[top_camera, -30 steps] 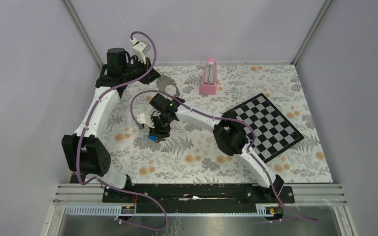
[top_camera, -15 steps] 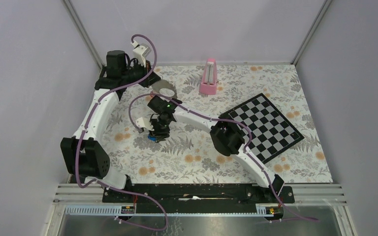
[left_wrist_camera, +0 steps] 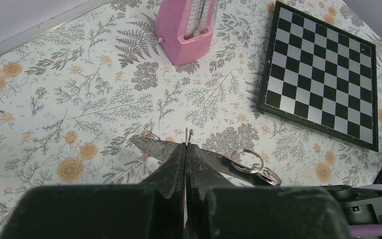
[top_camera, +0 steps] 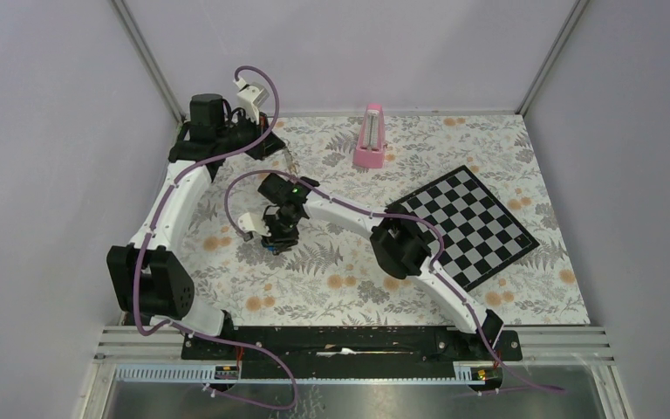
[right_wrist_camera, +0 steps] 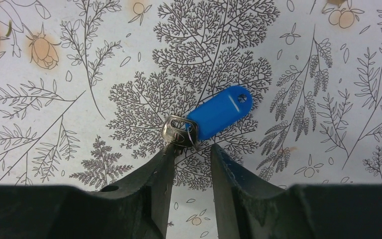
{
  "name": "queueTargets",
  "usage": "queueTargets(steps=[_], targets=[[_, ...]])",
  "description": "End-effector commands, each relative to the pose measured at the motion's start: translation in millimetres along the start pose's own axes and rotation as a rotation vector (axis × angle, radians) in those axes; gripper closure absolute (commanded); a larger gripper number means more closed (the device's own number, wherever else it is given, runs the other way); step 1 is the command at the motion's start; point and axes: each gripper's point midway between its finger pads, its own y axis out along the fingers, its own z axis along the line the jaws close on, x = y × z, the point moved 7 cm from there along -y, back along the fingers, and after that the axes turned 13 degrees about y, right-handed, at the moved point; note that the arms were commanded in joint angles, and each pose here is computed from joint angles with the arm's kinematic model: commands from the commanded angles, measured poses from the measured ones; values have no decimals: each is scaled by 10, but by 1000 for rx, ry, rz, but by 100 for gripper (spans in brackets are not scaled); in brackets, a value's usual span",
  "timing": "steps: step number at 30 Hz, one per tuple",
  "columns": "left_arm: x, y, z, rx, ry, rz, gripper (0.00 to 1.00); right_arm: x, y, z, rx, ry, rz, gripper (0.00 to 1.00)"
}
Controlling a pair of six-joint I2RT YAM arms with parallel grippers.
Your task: Put the keys on the keyring
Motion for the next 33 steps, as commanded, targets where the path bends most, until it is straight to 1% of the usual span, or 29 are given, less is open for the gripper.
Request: queueTargets(steps=[1, 7, 13, 33], targets=[[233, -136, -74, -10, 90, -90, 100, 103, -16, 72, 33, -31, -12, 61], [216, -135, -86, -15, 86, -88, 100, 161, -62, 89, 44, -36, -30, 64], [199, -136, -99, -23, 85, -87, 100, 221, -80, 82, 41, -39, -50, 64], [164, -141, -107, -25, 94, -81, 100, 160, 53, 53, 49, -48, -33, 70]])
